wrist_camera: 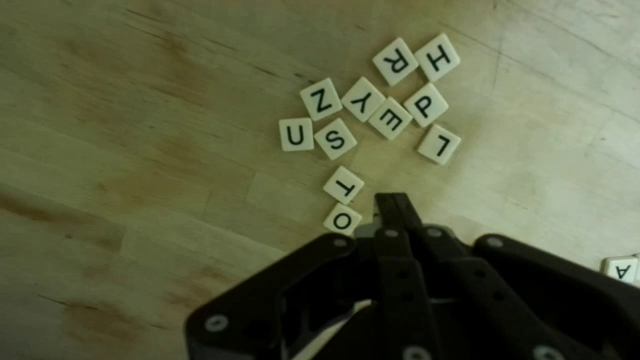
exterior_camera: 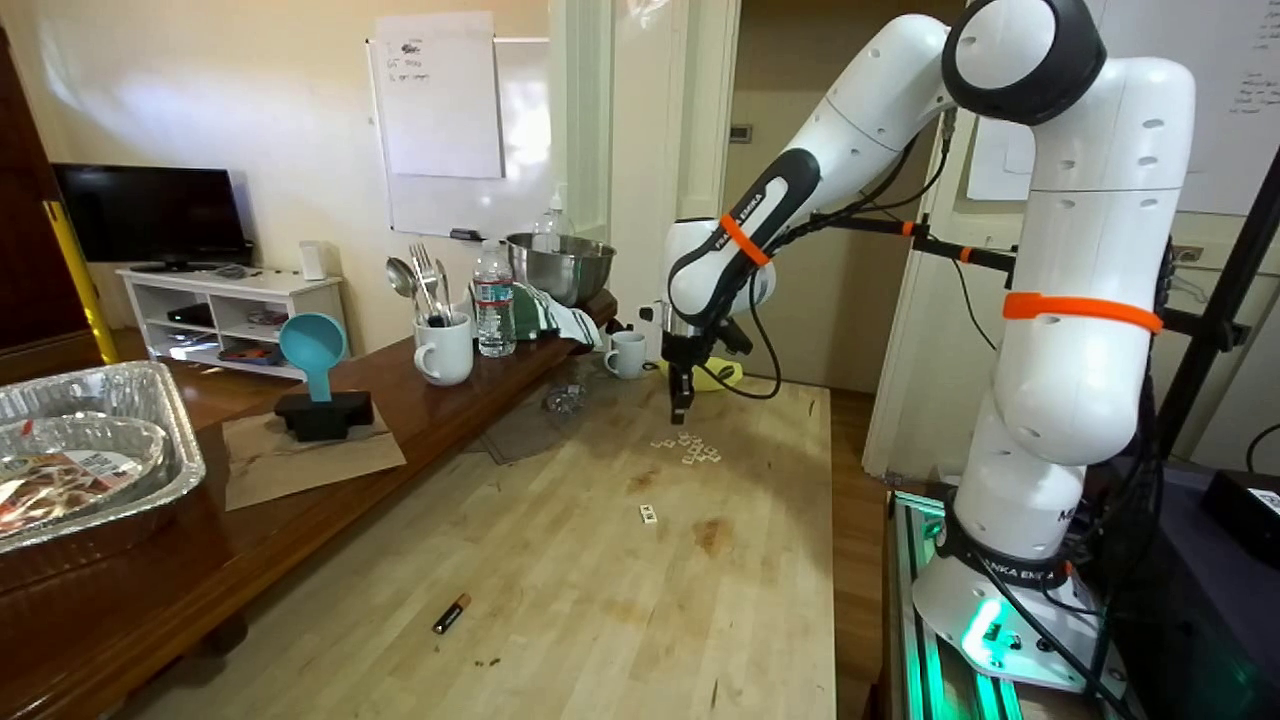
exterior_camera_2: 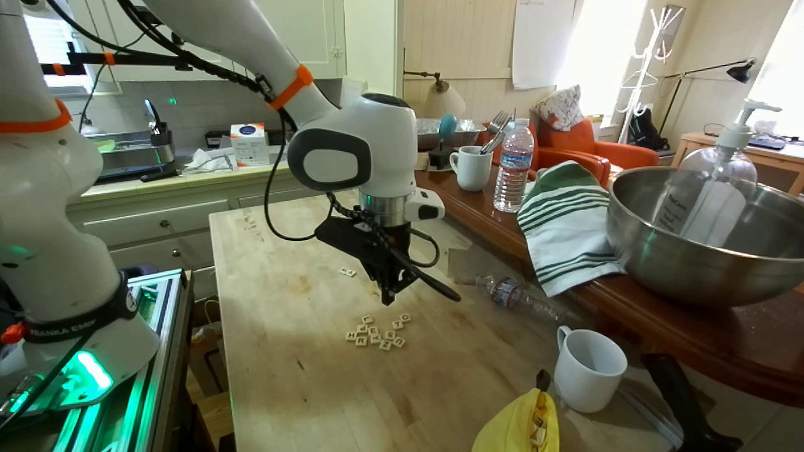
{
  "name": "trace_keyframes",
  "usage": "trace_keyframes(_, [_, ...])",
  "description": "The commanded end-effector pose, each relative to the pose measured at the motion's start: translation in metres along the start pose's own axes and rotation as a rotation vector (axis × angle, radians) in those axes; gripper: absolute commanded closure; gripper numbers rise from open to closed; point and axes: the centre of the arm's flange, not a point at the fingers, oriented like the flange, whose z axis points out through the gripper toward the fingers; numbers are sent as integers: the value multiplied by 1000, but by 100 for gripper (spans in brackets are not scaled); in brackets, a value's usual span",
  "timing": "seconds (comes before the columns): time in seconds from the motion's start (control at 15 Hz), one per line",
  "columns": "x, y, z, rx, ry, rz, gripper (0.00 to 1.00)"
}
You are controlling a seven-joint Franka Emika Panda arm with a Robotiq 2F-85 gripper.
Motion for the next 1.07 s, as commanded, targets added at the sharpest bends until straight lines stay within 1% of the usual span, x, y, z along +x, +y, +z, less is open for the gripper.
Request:
trace_keyframes(0.0, [-1,3,1,-1,-1,-2,99])
trace_keyframes(0.2, [1,5,2,-1,-2,-7,100])
trace_keyframes(0.27, [0,5,4,-24,-9,-41,100])
trace_keyframes(0.4, [2,8,8,-32,-27,-89,100])
trace_keyframes(0.6, [2,10,10,-21,-30,-154,100])
trace_keyframes(0.67, [2,11,11,-3,-33,-163,100])
trace_keyframes(1.0, [1,19,23,18,0,-272,100])
